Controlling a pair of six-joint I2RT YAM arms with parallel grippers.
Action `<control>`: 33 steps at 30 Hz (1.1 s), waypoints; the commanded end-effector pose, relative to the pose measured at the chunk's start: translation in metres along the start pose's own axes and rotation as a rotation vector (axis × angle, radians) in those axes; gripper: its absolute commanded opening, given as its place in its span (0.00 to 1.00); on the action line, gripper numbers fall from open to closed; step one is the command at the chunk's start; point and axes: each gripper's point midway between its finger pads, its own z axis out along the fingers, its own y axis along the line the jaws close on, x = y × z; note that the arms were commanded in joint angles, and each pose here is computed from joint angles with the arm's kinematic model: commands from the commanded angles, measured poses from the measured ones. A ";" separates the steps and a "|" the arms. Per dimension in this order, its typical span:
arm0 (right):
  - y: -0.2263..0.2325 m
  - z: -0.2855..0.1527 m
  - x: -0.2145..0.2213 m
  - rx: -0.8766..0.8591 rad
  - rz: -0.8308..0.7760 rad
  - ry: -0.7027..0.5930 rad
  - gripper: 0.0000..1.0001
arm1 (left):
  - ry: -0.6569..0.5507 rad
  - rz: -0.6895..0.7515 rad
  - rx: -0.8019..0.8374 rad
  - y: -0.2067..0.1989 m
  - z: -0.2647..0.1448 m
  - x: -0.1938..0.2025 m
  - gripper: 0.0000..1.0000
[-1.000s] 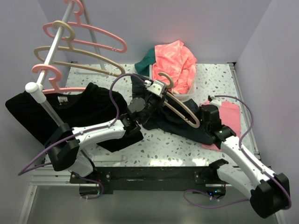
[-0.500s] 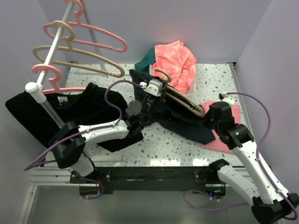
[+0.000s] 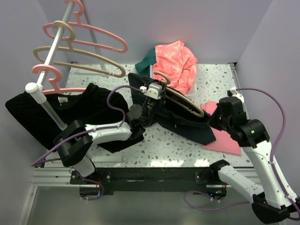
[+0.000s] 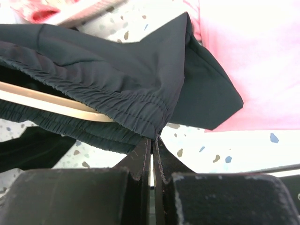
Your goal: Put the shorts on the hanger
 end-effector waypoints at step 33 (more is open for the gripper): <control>0.115 -0.113 -0.170 -0.382 0.170 -0.367 0.00 | 0.100 -0.191 0.194 -0.104 0.046 -0.080 0.00</control>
